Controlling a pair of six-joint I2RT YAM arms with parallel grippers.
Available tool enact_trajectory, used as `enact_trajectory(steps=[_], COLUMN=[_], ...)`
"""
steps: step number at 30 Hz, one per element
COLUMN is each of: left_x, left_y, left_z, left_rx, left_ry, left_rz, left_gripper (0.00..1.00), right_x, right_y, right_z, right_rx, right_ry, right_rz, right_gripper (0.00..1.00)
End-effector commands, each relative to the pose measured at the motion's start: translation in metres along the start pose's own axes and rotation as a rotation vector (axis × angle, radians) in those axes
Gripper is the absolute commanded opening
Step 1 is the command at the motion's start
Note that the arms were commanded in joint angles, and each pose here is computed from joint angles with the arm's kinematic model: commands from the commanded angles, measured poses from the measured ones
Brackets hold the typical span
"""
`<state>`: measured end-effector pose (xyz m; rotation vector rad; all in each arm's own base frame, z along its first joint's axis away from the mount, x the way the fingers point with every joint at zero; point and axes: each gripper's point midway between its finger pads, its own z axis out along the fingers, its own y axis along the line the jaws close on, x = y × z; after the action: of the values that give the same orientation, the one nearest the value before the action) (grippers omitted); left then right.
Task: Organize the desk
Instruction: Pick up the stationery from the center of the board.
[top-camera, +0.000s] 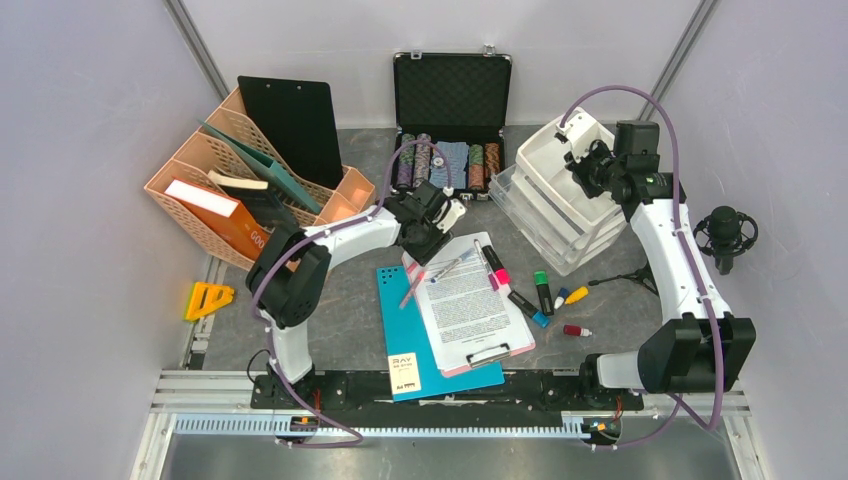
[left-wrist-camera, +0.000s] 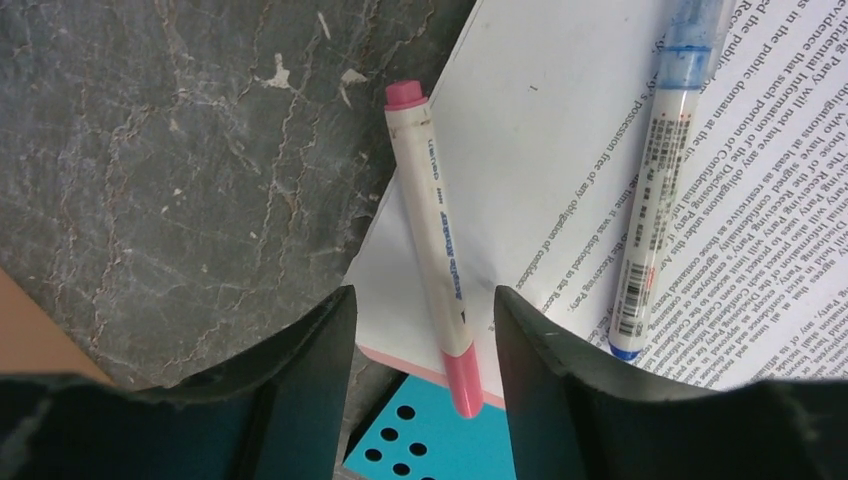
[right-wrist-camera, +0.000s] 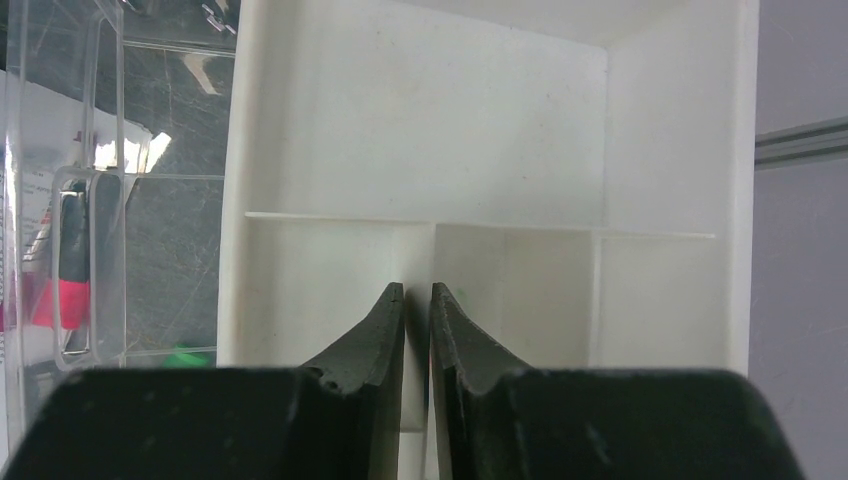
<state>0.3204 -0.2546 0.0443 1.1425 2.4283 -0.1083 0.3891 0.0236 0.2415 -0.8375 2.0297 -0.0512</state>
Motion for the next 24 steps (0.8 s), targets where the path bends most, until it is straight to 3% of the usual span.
enact_trajectory(steps=[1,10,14,18,24], left_x=[-0.011,-0.007,-0.024,-0.043,-0.093], left_y=[-0.001,-0.009,-0.005,-0.002,0.001], left_z=[0.008,0.012,-0.007,-0.032,-0.091], left_rx=[0.002,0.028,0.023,0.021,0.041], left_ry=[-0.009,0.026,-0.019,-0.07,-0.259], left_rz=[0.053,0.072,0.076,0.094,0.24], left_gripper=[0.57,0.33,0.22,0.05,0.02], right_x=[-0.005,-0.005,-0.005,-0.007,-0.01], right_y=[-0.001,-0.001,-0.002,-0.003,-0.002], right_z=[-0.005,-0.007,-0.009,-0.011,-0.014], right_rx=[0.009,0.016,0.024,0.029,0.028], right_ry=[-0.028,-0.03,-0.028,-0.034,-0.048], right_rz=[-0.006,-0.013,-0.017,-0.015,-0.015], right_gripper=[0.2,0.22,0.21,0.23,0.31])
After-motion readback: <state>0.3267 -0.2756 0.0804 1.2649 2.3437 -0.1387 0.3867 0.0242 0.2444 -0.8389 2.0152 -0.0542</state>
